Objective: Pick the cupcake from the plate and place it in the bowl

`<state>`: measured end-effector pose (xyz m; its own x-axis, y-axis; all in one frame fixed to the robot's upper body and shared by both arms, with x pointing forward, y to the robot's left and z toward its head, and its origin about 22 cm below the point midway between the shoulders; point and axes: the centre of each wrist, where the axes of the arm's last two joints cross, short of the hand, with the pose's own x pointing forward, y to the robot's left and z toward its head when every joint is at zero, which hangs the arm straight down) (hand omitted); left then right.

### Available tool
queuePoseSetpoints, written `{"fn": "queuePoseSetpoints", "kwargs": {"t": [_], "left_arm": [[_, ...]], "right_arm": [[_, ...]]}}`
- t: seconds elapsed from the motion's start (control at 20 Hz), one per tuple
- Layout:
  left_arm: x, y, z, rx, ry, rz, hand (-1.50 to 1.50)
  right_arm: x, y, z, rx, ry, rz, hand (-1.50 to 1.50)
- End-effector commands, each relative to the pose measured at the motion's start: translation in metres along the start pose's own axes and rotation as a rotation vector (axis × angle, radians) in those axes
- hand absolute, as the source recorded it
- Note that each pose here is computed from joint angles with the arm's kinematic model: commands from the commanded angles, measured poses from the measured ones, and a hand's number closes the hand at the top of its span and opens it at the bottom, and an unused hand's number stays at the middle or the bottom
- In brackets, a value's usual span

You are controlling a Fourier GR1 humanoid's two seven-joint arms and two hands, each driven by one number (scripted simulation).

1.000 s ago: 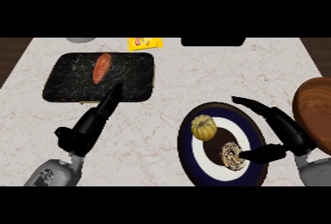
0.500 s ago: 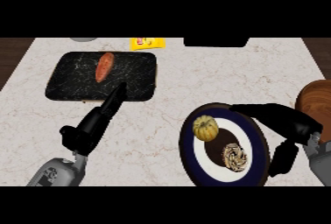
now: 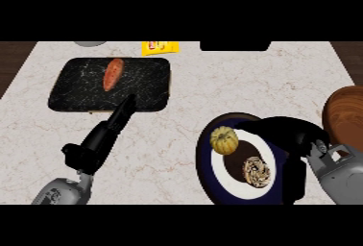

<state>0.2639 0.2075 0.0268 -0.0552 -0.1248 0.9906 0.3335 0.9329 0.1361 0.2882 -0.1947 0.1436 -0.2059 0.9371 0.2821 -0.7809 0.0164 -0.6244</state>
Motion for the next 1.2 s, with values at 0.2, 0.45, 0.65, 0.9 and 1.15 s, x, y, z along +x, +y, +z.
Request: {"fn": "queuePoseSetpoints", "kwargs": {"t": [0.2,0.45,0.65,0.9,1.15], "left_arm": [[-0.002,0.012,0.008,-0.004,0.008,0.009,0.0],[0.004,-0.003,0.015,0.009,-0.009,-0.003,0.0],[-0.008,0.003,0.005,0.0,-0.008,-0.005,0.0],[-0.004,0.007,0.009,-0.008,-0.005,-0.003,0.0],[-0.011,-0.003,-0.011,0.004,-0.002,0.007,0.0]], "right_arm": [[0.028,0.032,-0.005,0.038,0.047,0.042,-1.5],[0.012,0.04,-0.001,-0.054,0.027,0.065,-1.5],[0.014,0.058,0.002,-0.117,0.043,0.067,-1.5],[0.011,0.054,-0.001,-0.194,0.058,0.137,-1.5],[-0.003,0.06,-0.006,-0.207,0.098,0.108,-1.5]]}}
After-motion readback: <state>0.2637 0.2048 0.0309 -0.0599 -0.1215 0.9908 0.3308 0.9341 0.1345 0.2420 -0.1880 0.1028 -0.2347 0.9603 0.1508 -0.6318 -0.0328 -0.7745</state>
